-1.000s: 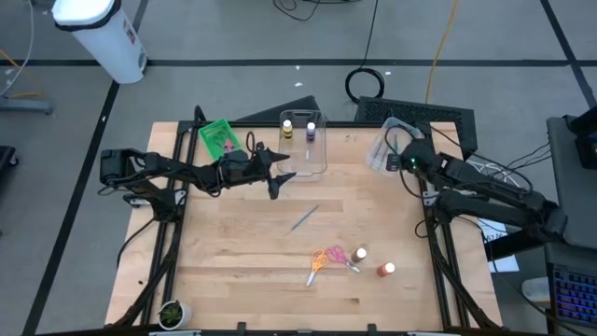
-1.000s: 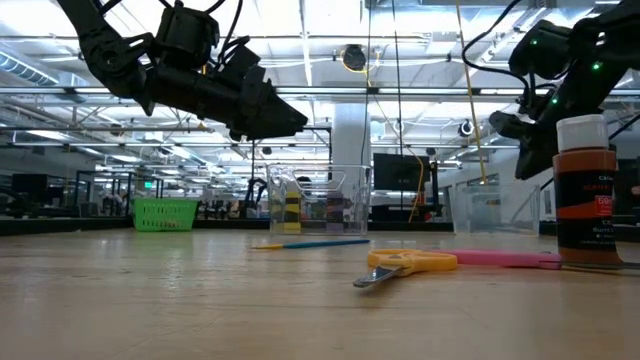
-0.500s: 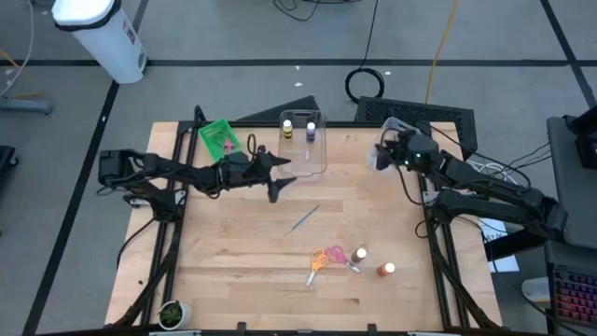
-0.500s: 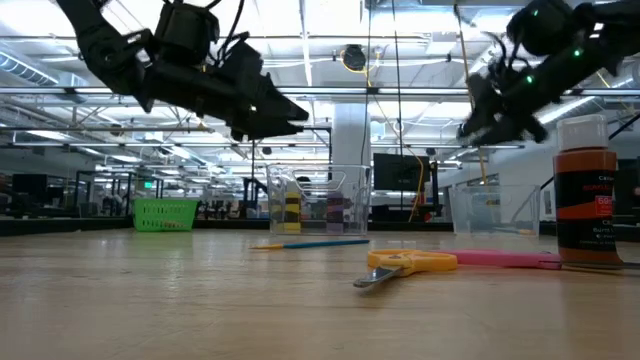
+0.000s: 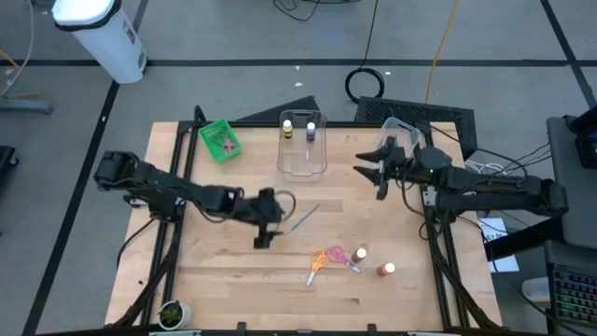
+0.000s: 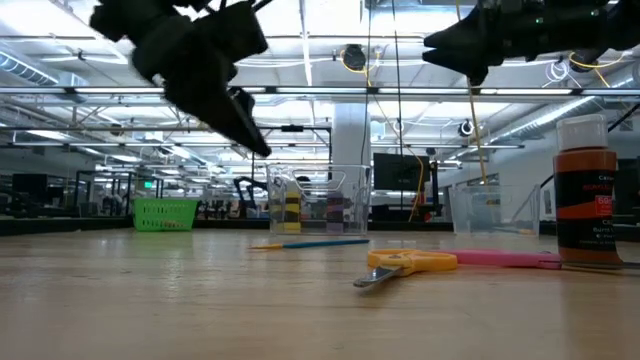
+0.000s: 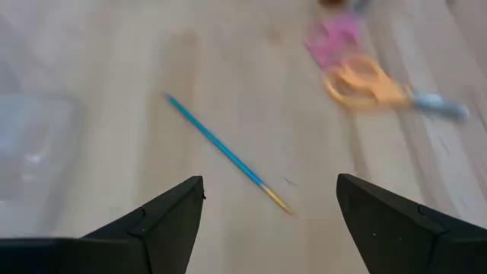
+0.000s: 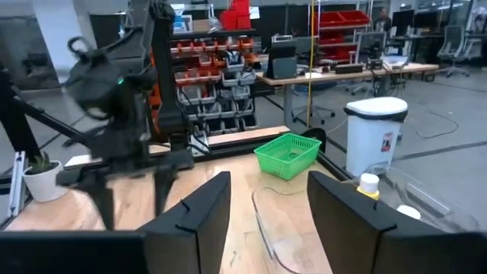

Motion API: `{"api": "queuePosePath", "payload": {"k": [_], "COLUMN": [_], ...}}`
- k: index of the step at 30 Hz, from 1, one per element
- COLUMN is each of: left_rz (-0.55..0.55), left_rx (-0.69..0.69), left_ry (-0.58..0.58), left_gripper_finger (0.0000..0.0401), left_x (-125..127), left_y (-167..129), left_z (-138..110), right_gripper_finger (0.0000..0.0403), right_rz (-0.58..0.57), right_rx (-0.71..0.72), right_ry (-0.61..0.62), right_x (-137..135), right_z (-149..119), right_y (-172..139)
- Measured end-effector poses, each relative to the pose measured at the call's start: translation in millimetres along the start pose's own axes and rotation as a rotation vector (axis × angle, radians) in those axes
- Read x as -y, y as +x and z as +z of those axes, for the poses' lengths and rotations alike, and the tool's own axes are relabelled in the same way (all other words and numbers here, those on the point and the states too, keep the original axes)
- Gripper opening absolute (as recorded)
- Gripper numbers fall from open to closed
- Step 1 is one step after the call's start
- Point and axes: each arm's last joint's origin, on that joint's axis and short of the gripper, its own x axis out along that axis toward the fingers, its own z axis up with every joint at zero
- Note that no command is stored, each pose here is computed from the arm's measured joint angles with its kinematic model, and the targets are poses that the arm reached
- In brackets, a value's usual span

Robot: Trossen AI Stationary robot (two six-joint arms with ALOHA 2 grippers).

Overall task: Pick & Place Paint Supplies
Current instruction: Put the blue paint brush into the white bin

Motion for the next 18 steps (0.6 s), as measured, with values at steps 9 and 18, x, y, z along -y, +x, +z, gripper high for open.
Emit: {"api": "queuePosePath", "payload": {"k": [9,18], "left_rz": [0.14,0.136], "left_rx": [-0.133,-0.12], "left_ry": [-0.133,-0.304], "left_gripper_finger": [0.0308,0.0308], "left_x": [19.5,25.2], "left_y": [41.0,83.2], "left_z": [-26.9,-43.7], "right_gripper_finger": [0.0158,0.0157], "right_rz": [0.058,0.078], "right_rx": [0.086,0.103], "right_ry": [-0.002,-0.04], "right_x": [-32.0,-49.4], "right_z": [-0.2,-2.4], "right_y": [13.1,14.8]}}
